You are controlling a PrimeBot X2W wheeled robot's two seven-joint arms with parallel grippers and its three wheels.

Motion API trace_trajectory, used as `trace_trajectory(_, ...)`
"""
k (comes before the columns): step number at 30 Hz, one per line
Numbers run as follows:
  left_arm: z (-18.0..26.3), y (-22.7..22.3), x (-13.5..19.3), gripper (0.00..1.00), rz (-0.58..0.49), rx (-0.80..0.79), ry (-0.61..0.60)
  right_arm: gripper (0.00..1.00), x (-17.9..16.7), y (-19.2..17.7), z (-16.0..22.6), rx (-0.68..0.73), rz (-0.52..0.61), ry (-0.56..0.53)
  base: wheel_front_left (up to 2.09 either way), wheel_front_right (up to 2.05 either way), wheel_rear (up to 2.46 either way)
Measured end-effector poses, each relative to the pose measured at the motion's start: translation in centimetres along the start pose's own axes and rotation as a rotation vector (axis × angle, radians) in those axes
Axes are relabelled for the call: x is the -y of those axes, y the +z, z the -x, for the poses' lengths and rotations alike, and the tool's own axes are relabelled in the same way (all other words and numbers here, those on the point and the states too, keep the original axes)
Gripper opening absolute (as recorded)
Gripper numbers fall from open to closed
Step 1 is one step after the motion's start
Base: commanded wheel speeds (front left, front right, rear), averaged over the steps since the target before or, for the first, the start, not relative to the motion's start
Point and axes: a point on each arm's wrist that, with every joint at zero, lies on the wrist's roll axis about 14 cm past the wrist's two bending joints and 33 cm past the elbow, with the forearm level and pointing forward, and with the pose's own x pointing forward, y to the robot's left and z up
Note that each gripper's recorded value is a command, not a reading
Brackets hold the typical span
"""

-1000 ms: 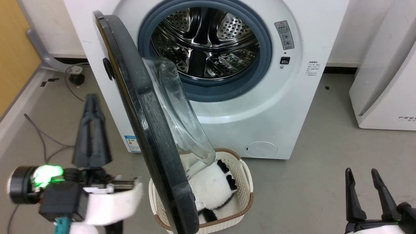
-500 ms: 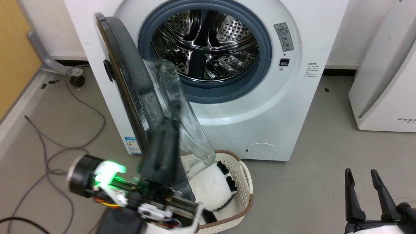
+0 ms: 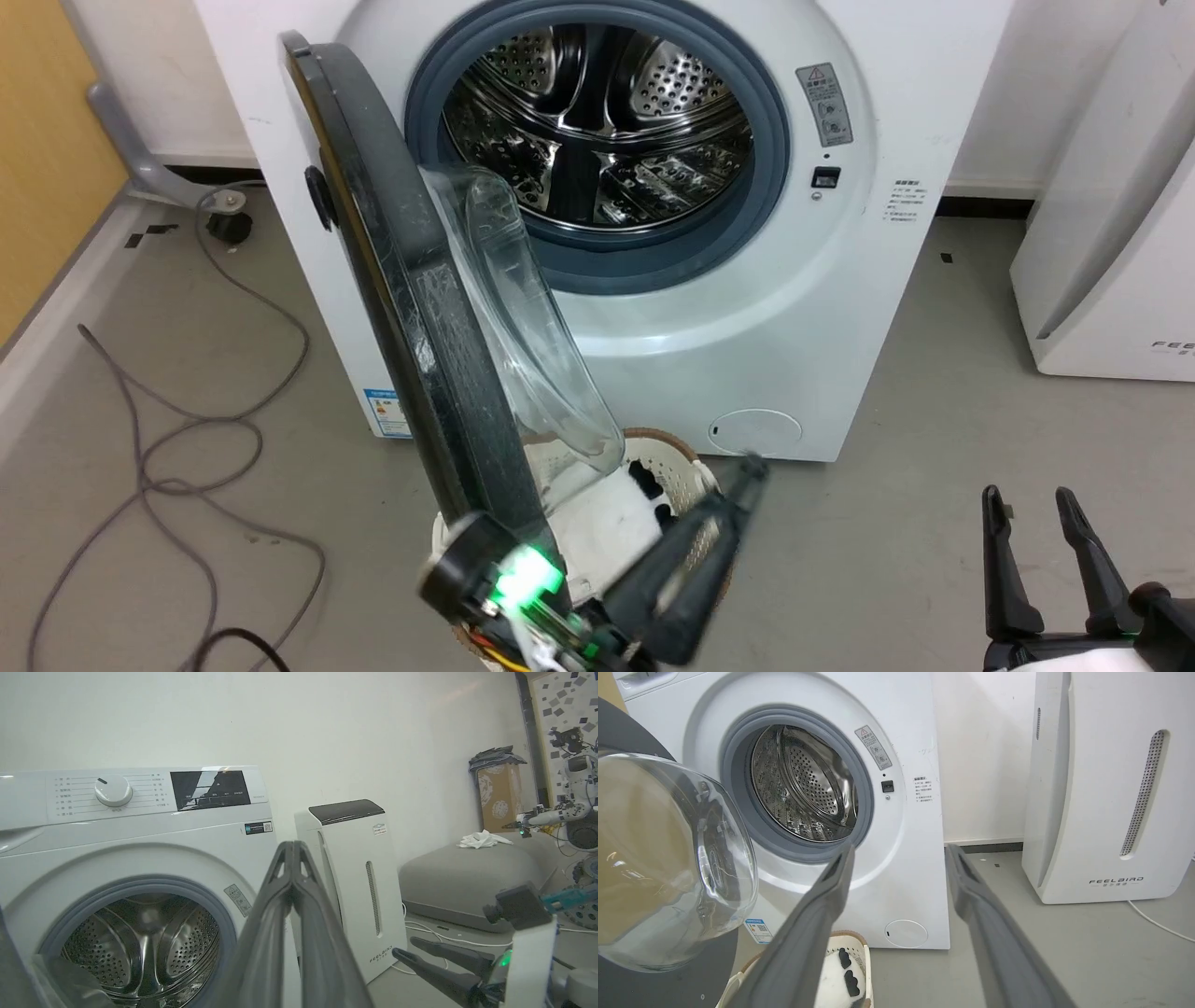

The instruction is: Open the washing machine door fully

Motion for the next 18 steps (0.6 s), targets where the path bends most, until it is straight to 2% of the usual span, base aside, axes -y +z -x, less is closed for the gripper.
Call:
trace_trajectory(9,1.7,-3.2,2.4,0.0,0.07,-0.119,-0.035,1.0,-0.3,-0.3,-0.3,-0.009,-0.002,0.008,0.0,0.0,0.0)
trace_trajectory(18,4.0,-6.3,1.4,0.0,0.063,-0.243,0.027,1.0,-0.5,-0.8,-0.6,-0.021,-0.003,0.016,0.0,0.0,0.0)
